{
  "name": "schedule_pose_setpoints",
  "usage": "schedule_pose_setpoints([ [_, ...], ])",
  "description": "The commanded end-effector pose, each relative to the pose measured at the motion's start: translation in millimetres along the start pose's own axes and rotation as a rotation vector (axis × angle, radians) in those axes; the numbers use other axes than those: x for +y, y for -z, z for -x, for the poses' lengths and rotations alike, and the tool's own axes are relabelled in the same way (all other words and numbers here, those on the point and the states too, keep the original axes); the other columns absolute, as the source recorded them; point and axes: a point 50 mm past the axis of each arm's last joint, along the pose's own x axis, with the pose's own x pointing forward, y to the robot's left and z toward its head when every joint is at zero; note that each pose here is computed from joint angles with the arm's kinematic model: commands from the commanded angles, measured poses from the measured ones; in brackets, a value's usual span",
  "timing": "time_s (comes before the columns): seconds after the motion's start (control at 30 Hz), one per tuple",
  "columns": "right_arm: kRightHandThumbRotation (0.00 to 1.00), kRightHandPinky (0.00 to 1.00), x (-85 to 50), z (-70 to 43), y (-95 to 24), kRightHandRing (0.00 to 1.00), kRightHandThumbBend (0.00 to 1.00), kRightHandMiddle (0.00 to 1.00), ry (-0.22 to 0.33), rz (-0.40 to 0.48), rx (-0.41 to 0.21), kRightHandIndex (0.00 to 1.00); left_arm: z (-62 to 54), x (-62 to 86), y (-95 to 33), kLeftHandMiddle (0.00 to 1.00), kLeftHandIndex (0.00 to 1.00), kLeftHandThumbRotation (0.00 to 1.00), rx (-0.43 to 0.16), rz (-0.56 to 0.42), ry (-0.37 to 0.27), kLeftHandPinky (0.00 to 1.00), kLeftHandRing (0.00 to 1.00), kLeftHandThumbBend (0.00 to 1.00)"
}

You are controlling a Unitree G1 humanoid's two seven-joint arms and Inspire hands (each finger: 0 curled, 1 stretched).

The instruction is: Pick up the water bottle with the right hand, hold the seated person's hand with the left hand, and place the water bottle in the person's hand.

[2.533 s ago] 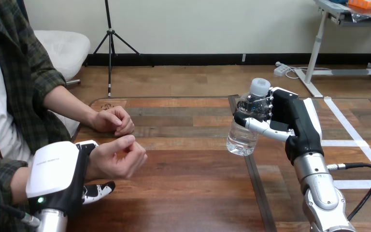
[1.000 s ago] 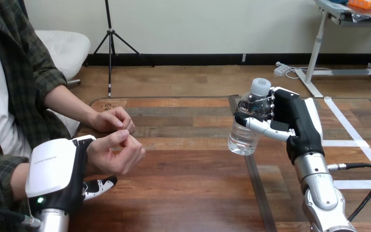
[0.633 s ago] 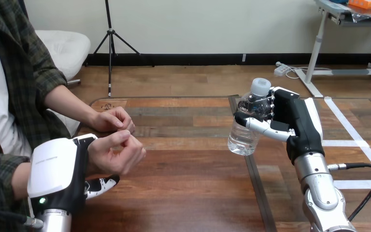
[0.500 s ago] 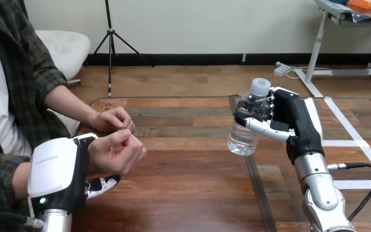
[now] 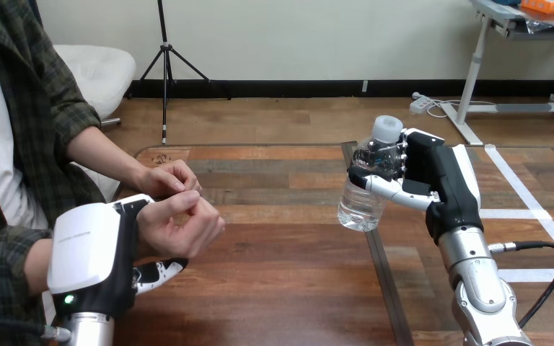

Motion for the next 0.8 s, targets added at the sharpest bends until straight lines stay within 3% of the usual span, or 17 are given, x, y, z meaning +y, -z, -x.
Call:
schedule_pose_setpoints([
  [0.0, 0.0, 0.37, -0.3, -24.4, -43.0, 0.42, 0.72, 0.48, 0.009, -0.018, -0.213, 0.5, -6.0, -4.7, -32.8, 0.42, 0.44, 0.0, -0.13, 0.078, -0.003, 0.34, 0.38, 0.87],
  [0.77, 0.0, 0.39, 9.1, -25.1, -50.6, 0.43, 0.72, 0.48, -0.043, -0.034, -0.263, 0.5, -5.1, -6.2, -54.2, 0.39, 0.41, 0.0, -0.227, 0.127, -0.014, 0.3, 0.35, 0.91],
])
